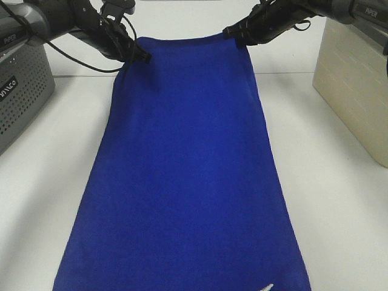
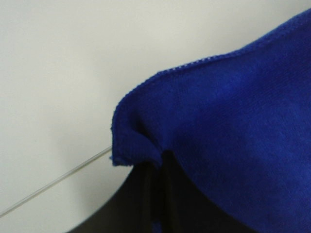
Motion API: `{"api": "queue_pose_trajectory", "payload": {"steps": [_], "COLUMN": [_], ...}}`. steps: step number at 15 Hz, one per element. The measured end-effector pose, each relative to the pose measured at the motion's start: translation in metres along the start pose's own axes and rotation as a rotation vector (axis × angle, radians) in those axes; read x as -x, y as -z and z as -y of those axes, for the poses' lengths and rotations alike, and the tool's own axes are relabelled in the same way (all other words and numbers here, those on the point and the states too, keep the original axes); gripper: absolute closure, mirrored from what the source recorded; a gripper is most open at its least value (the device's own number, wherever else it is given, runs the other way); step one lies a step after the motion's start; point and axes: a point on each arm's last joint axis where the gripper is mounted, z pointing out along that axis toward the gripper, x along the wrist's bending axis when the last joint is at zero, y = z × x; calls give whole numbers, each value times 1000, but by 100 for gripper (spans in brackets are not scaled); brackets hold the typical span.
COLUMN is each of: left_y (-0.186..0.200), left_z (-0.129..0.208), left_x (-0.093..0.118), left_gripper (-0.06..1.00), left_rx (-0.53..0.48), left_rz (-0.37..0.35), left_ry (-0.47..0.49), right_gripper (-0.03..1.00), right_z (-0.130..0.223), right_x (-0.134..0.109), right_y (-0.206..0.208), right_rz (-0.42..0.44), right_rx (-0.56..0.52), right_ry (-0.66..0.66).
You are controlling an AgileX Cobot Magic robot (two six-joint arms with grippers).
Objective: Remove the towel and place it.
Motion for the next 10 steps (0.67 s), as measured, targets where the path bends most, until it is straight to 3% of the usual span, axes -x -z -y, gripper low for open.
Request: {"api": "queue_pose_trajectory", "payload": {"steps": [10], "left_y": [-20], "left_z": [18], "left_x": [-2], "left_gripper": [93], "left_rx": [9], "left_rz": [-39], "left_ry": [-38], "right_gripper": [95], "right_z": [20], "right_x": [6], "right_y": [-33], "right_rz": [-6], "right_rx": [52], "right_ry": [2]}}
